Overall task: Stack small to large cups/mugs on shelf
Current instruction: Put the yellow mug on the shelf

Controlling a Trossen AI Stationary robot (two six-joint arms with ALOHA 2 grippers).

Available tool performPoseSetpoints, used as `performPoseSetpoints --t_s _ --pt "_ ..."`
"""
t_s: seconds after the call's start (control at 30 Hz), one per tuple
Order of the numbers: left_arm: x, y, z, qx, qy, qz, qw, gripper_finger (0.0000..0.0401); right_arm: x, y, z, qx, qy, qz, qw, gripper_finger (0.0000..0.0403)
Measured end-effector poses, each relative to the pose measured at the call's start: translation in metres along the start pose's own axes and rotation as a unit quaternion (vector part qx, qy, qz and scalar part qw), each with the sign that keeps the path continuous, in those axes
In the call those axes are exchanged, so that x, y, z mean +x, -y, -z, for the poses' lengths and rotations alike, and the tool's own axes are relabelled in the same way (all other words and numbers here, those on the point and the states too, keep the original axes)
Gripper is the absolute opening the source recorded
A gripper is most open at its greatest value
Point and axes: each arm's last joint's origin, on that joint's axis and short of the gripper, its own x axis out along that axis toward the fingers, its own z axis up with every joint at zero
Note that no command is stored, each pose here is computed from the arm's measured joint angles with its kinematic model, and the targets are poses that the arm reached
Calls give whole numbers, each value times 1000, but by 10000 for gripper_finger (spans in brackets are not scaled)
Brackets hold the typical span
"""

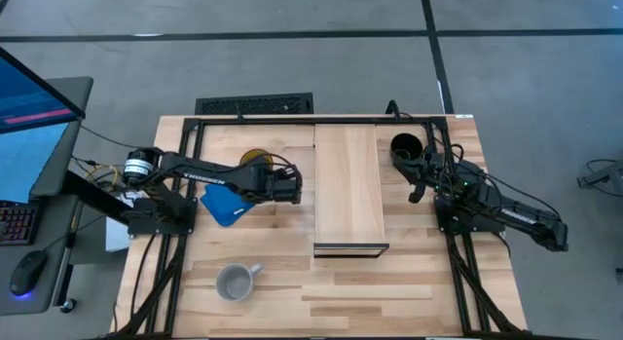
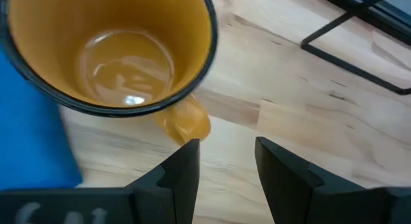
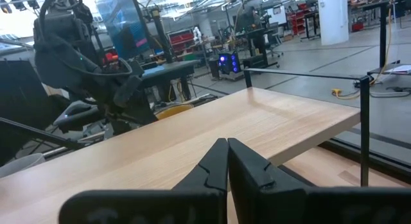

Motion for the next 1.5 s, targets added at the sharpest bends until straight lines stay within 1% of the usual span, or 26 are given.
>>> performPoseSetpoints --t_s 0.1,0.17,0.27,0.43,0.67,0.83,1.2,1.5 --pt "5 0 4 -5 -11 -8 1000 141 0 0 0 0 0 0 1000 33" --pt "11 -1 10 3 -25 -25 999 141 0 0 0 0 0 0 1000 33" --pt "23 -2 20 6 -28 -45 999 141 0 0 0 0 2 -1 1000 33" --pt "29 -1 25 -3 -17 -42 999 141 0 0 -1 0 3 -3 1000 33" --pt "34 0 17 -12 13 -43 999 141 0 0 -1 0 3 -4 1000 33" --pt "39 0 11 -15 19 -52 998 141 0 0 -1 0 3 -4 1000 33" --pt "47 -13 10 -15 7 -94 995 142 0 0 -1 0 3 -4 1000 33" --pt "43 -26 6 17 9 -163 986 142 0 0 -1 0 3 -4 1000 33"
